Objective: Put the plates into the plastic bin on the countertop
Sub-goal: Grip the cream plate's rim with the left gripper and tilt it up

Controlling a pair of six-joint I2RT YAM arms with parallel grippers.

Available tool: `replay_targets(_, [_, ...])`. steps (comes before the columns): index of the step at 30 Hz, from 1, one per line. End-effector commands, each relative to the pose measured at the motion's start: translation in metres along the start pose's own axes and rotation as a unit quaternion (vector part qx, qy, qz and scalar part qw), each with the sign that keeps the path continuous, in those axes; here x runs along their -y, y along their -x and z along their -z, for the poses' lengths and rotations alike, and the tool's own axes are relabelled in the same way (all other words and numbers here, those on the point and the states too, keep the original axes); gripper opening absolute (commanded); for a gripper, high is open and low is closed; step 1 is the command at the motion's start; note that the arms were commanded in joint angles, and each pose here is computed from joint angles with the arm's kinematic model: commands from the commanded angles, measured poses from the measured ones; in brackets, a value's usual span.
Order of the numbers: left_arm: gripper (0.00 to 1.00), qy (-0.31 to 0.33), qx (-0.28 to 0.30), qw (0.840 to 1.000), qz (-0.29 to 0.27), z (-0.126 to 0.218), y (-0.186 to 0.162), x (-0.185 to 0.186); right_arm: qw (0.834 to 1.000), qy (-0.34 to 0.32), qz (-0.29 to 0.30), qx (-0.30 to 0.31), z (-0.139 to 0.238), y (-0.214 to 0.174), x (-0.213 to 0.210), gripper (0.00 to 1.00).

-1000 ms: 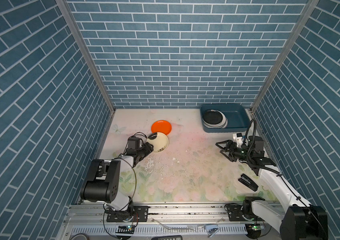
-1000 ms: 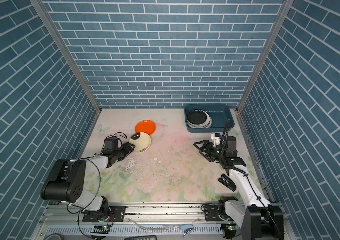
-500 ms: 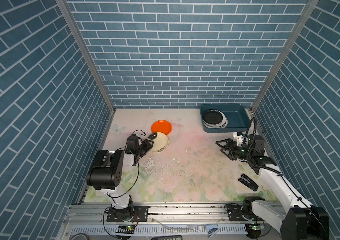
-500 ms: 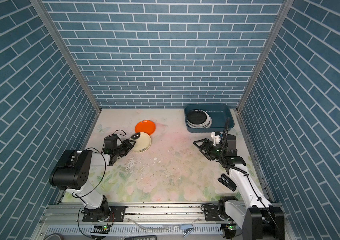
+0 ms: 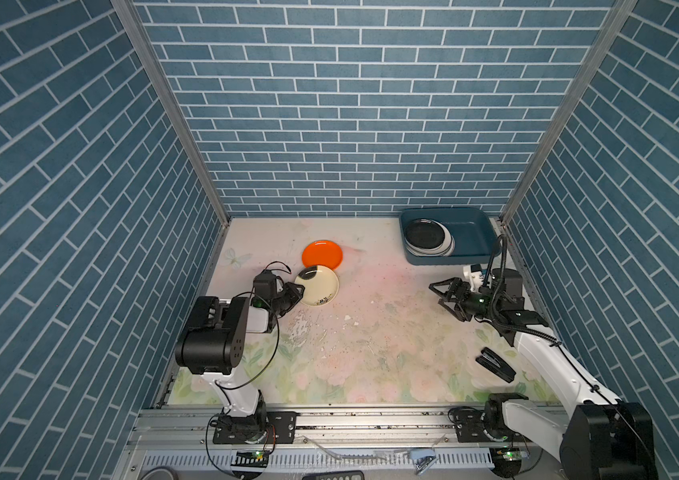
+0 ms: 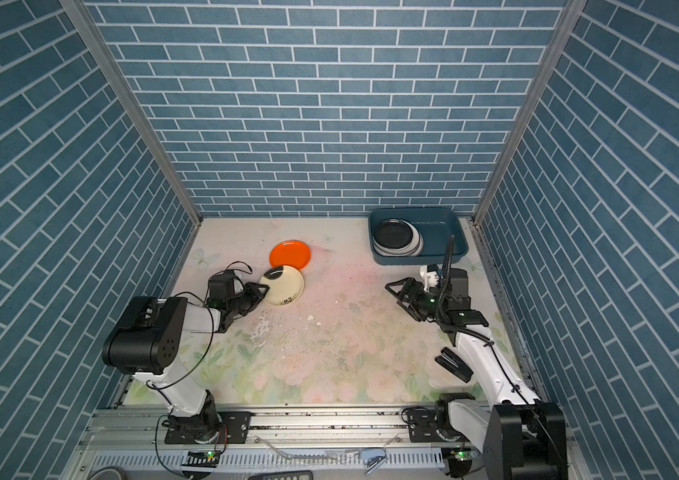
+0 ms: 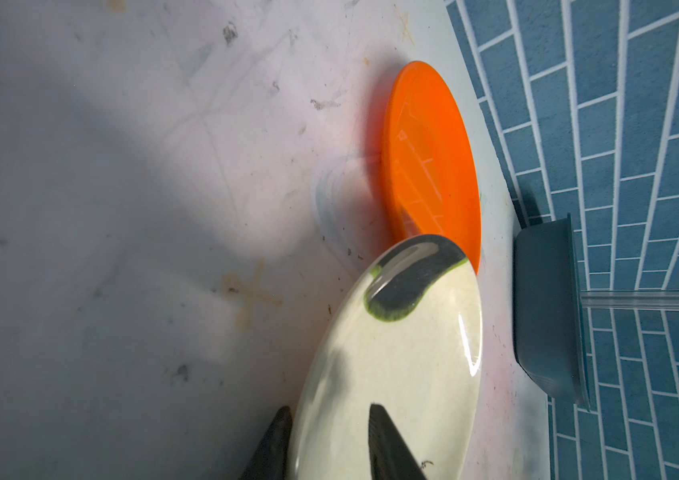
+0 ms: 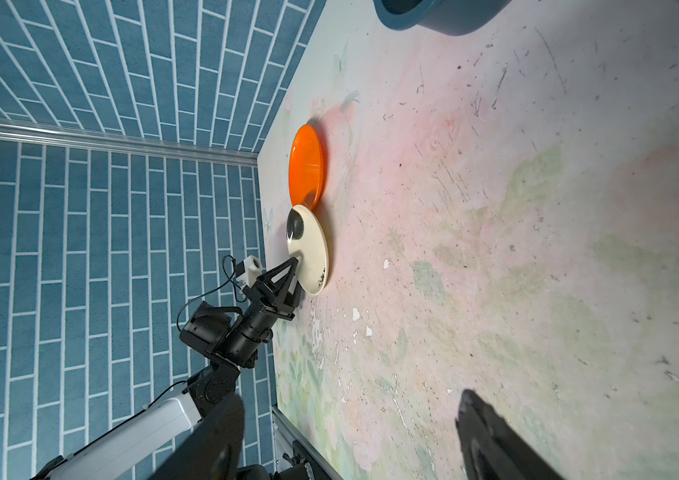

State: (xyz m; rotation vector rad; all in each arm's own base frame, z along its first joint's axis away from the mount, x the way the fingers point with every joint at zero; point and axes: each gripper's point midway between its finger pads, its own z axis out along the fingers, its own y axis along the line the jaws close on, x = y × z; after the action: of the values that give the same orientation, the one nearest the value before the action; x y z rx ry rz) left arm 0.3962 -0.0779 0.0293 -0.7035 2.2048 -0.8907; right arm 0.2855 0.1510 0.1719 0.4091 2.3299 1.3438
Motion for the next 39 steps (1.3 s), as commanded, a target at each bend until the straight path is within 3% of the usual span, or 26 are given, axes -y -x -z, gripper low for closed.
replay_targets(1, [0.32, 0.025, -0.017, 1.0, 0.009, 0.004, -0.012, -0.016, 1.0, 0.003, 0.003, 0.005, 0.0, 0.007, -0.01, 0.8])
replay_targets(26, [0.05, 0.012, -0.024, 1.0, 0.006, 0.007, -0.023, -0.003, 1.0, -0.005, 0.008, 0.02, 0.003, 0.005, -0.008, 0.79])
replay_targets(39, [0.0, 0.024, -0.028, 0.999, -0.001, 0.018, -0.031, 0.004, 1.0, 0.003, 0.017, 0.024, 0.014, -0.013, -0.004, 0.79])
